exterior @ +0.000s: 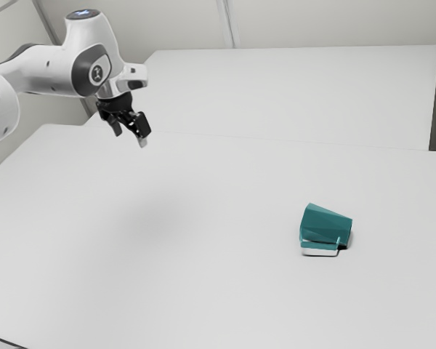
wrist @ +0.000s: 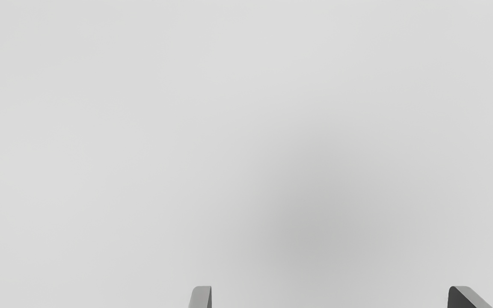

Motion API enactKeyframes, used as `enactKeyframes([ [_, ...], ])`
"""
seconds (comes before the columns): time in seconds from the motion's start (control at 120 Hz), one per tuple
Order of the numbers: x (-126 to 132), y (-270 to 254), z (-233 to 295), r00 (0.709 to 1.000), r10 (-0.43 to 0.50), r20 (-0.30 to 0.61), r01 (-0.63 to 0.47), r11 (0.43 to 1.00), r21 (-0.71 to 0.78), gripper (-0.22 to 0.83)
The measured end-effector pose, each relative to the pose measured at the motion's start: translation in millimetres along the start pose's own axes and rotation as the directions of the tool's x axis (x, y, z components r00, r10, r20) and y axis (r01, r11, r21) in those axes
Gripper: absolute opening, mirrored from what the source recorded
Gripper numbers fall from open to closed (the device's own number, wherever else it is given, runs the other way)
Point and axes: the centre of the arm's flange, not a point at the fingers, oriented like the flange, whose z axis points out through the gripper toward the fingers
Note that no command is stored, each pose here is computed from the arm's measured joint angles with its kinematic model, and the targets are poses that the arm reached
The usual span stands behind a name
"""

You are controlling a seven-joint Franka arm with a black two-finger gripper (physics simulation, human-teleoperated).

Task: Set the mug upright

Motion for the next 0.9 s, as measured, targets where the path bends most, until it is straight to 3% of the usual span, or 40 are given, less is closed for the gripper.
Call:
enactKeyframes([
  [0.367,22.1,64.2,4.2,0.997,-0.021,-0.08,0.006,0.982,-0.189,0.62],
  [0.5,22.2,86.1,28.6,0.995,-0.07,-0.071,0.046,0.954,-0.297,0.62],
  [0.9,55.0,182.9,113.1,0.993,-0.113,0.029,0.111,0.836,-0.537,0.61],
])
